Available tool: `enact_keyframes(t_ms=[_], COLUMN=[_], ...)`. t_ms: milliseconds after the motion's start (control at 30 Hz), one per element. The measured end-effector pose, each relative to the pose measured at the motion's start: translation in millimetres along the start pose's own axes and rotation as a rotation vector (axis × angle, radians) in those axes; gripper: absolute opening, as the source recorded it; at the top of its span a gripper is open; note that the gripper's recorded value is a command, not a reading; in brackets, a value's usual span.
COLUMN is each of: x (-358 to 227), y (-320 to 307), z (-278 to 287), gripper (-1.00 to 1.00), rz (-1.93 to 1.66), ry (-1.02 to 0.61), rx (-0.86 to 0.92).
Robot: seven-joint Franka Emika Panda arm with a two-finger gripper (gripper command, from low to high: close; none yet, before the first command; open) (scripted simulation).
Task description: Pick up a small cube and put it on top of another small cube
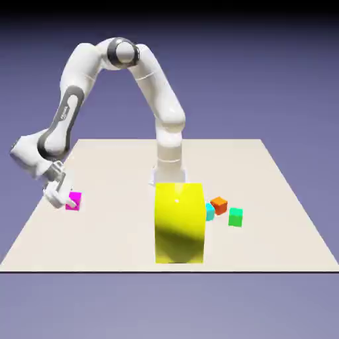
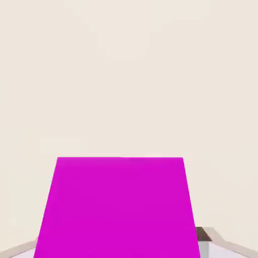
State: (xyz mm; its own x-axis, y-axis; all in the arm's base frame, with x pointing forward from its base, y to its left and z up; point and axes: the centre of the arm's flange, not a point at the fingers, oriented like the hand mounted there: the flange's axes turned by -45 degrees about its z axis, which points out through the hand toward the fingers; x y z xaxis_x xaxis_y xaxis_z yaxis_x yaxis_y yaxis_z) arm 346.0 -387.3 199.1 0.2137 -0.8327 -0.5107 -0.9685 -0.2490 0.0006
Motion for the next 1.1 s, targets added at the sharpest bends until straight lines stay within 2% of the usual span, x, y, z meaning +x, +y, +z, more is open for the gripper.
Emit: enact_keyframes(t_ms=[333, 700, 933, 1100], x=[-122, -343, -502, -516], y=[-178, -314, -307, -268], z=[-8, 28, 151, 225], gripper=[-1.00, -1.00, -1.00, -1.00], rz=[-0.501, -1.117, -1.478, -1.362], ry=[0.339, 0.702, 0.692, 0.403], rx=[-0.270, -0.434, -0.524, -0.606])
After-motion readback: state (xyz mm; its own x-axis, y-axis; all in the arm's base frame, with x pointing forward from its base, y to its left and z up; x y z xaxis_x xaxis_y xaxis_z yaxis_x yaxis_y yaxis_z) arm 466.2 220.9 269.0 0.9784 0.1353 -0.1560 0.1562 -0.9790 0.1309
